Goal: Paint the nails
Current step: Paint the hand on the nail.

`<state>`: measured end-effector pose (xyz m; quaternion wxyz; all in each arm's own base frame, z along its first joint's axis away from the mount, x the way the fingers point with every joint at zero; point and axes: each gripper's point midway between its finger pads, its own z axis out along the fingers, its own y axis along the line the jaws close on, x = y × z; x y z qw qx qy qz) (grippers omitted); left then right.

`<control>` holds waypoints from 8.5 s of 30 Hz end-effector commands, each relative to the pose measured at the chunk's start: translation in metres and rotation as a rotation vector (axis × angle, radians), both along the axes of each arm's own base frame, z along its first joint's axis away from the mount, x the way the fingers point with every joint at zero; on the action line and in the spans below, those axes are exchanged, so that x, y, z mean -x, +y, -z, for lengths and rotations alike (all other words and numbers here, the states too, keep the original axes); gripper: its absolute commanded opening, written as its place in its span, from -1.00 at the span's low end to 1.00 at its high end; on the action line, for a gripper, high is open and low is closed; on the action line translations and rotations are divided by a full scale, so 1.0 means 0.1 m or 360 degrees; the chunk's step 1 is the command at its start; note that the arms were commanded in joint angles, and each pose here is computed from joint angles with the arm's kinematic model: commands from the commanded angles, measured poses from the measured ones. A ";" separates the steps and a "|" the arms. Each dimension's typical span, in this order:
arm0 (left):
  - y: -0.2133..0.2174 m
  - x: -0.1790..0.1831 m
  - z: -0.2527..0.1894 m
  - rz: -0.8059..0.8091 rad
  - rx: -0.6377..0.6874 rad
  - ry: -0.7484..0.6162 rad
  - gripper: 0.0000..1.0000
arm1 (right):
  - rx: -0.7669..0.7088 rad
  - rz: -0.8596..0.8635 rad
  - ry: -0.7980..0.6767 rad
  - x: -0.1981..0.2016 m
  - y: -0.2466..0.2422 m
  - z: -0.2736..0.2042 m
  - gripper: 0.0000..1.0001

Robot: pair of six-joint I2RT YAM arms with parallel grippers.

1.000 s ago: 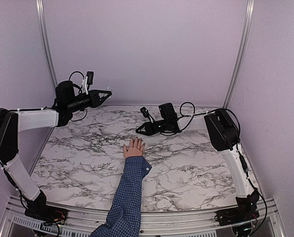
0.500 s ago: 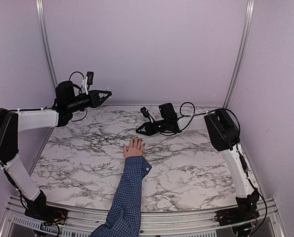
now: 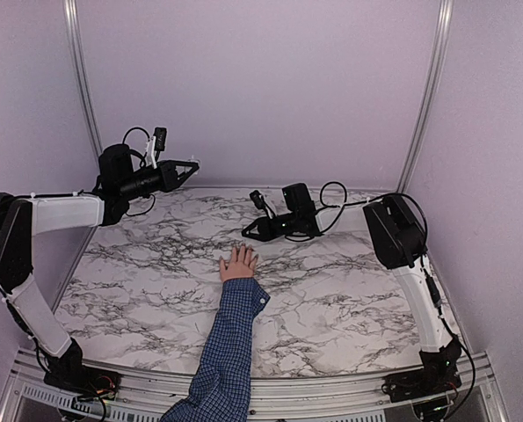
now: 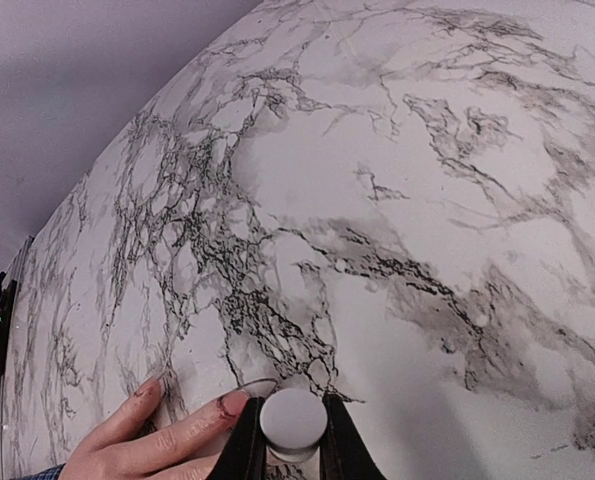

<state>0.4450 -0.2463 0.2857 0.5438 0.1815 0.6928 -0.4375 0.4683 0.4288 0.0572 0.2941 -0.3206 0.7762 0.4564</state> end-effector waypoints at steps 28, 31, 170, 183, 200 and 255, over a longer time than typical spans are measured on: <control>0.03 -0.02 -0.13 0.0009 0.0015 -0.0088 -1.00 | -0.0054 0.0000 -0.0029 -0.10 0.11 -0.10 -1.00; 0.03 -0.02 -0.13 0.0008 0.0015 -0.0088 -1.00 | -0.0055 0.0005 -0.0030 -0.12 0.11 -0.10 -1.00; 0.05 -0.02 -0.05 -0.0005 0.0009 -0.0064 -1.00 | 0.0011 0.0026 0.0000 -0.05 0.03 0.07 -1.00; 0.05 -0.04 -0.01 0.0001 0.0004 -0.0056 -1.00 | 0.0008 0.0048 0.0004 -0.11 0.03 0.08 -1.00; 0.06 -0.07 -0.01 0.0008 0.0004 -0.0056 -1.00 | -0.0004 0.0059 -0.0003 -0.15 0.05 0.07 -1.00; 0.09 -0.04 -0.04 -0.0013 0.0018 -0.0054 -1.00 | -0.0137 -0.0010 -0.0081 -0.06 -0.01 -0.46 -1.00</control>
